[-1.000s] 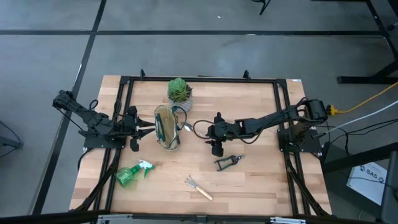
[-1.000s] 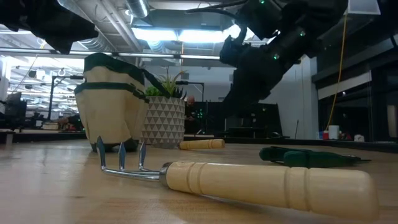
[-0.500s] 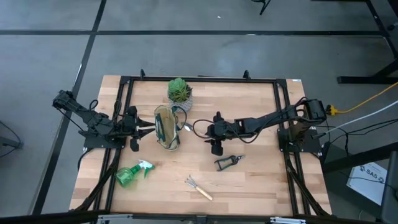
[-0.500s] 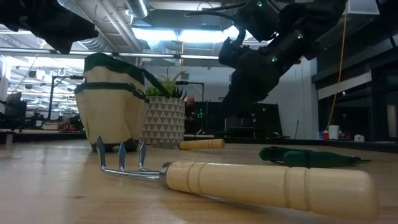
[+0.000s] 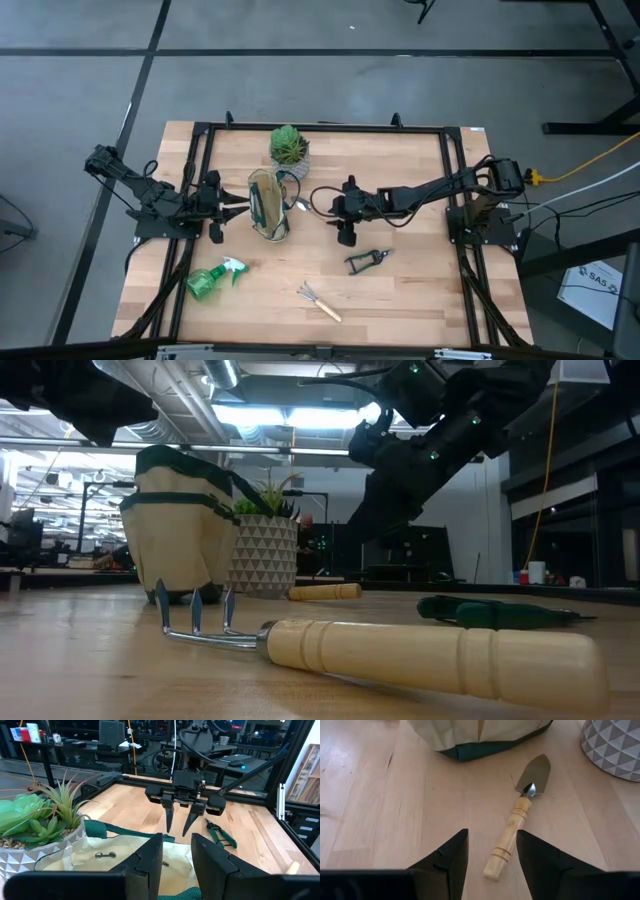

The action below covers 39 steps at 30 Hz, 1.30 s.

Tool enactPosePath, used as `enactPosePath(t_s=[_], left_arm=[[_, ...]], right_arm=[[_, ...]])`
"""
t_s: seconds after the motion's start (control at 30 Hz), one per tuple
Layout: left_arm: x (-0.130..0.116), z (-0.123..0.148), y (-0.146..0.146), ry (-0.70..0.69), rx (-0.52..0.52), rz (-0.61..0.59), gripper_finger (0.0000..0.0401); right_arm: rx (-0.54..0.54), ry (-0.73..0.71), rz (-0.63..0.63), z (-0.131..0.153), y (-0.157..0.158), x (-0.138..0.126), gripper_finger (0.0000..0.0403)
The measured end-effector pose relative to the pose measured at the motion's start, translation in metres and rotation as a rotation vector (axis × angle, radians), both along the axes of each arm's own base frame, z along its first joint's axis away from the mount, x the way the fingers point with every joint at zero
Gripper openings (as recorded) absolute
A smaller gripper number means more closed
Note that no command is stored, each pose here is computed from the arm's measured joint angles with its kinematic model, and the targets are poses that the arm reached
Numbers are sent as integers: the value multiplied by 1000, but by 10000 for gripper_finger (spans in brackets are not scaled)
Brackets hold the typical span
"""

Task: Pick & Place Garden tools in Gardening bag
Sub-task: Put the trowel into the gardening bag

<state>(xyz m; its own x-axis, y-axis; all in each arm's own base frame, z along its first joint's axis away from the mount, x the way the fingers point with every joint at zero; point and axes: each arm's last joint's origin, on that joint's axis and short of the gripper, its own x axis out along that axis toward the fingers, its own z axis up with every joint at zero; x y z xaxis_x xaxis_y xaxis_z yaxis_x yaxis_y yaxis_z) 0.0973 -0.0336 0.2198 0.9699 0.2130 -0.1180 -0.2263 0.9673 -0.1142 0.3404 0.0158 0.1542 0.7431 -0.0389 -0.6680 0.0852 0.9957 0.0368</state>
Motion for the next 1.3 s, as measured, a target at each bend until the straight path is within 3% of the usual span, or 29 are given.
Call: enactPosePath(t_s=[0.6,0.83,1.0,1.3], left_arm=[[0,0,0,0,0,0,98],[0,0,0,-1,-1,0,98],[0,0,0,-2,-1,0,98],[0,0,0,-2,-1,0,97]], right_arm=[[27,-19,-22,-4,0,3,170],[113,14,-83,-15,-4,15,170],[81,94,-68,-1,-5,29,170],[1,82,-67,11,-10,40,170]])
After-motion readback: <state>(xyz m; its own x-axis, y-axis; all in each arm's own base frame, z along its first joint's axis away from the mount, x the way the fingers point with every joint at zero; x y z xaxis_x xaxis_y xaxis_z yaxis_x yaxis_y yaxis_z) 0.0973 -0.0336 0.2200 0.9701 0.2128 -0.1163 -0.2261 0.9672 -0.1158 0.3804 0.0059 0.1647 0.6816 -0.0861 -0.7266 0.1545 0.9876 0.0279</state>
